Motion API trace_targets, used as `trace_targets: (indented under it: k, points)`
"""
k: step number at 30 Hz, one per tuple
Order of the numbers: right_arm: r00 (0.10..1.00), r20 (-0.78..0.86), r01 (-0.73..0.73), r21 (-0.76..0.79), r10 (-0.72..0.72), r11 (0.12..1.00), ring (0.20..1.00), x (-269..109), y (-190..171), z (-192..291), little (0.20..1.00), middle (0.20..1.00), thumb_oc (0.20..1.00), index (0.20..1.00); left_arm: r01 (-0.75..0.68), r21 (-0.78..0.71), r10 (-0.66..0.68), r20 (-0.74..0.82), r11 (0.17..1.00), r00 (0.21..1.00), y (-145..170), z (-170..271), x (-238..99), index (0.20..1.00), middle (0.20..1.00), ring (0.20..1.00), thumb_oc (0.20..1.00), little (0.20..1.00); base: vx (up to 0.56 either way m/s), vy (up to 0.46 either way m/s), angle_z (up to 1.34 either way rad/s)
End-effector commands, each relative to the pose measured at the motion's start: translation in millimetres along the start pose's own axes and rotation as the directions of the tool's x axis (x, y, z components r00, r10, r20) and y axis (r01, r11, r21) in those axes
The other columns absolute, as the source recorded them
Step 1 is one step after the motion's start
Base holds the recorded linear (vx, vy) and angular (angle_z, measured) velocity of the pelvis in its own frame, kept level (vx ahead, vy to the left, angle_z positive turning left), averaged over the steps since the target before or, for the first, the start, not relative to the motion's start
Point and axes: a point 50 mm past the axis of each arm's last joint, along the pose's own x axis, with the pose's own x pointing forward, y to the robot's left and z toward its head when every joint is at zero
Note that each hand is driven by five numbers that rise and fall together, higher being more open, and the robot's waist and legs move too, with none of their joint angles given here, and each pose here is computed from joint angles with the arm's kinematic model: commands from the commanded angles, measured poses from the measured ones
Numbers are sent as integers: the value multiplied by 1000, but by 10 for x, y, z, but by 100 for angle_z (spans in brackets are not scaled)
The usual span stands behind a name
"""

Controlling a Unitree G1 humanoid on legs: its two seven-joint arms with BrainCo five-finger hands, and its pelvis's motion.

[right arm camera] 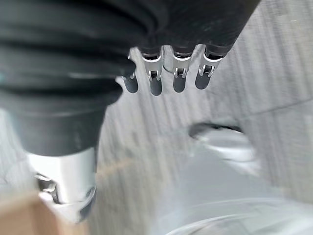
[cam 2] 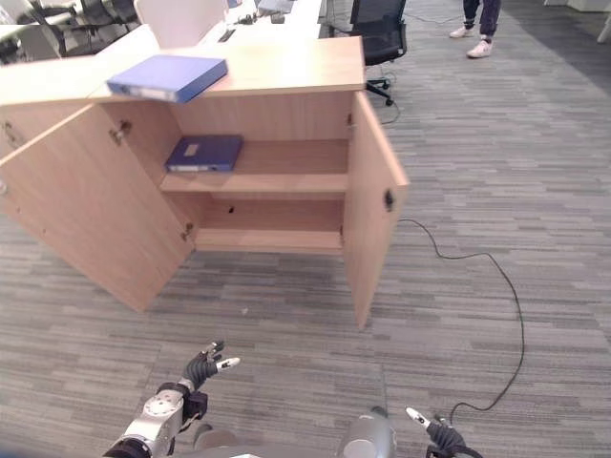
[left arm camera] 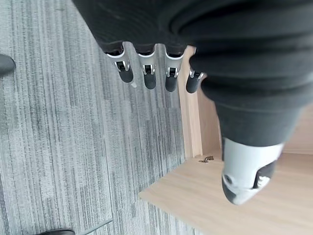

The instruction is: Put the empty folder in the office cabinet

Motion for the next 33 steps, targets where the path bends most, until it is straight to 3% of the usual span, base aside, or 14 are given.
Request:
trace_targets:
  k: [1,5,15,23,33]
  points:
    - [997,69,-43,-3,43,999,1000,59,153,252,1000,1000,1000,1000,-35,21,34,38,999,999,127,45,-40,1000,1000,1000,1000,1000,272,494,6]
    - [999,29,-41,44,40,998,1000,48,189,88,1000,1000,1000,1000,-6,69,3,45,998,999,137,89,-33,1000,1000,1000,1000,1000,244,385,30]
    - [986,80,-145,-11,145,989,1000,86,523,264,1000,1000,1000,1000,-8,68,5,53,998,999,244,88,-117,1000,1000,1000,1000,1000,203,488,-27]
    - [993,42,-108,41,106,993,1000,59,388,91,1000,1000,1000,1000,23,49,-27,75,999,997,81,140,-52,1000,1000,1000,1000,1000,221,-19,27]
    - [1000,19,-21,-20,21,1000,1000,44,95,113,1000,1000,1000,1000,52,-13,-50,98,999,994,-50,148,-53,1000,1000,1000,1000,1000,113,-96,-12]
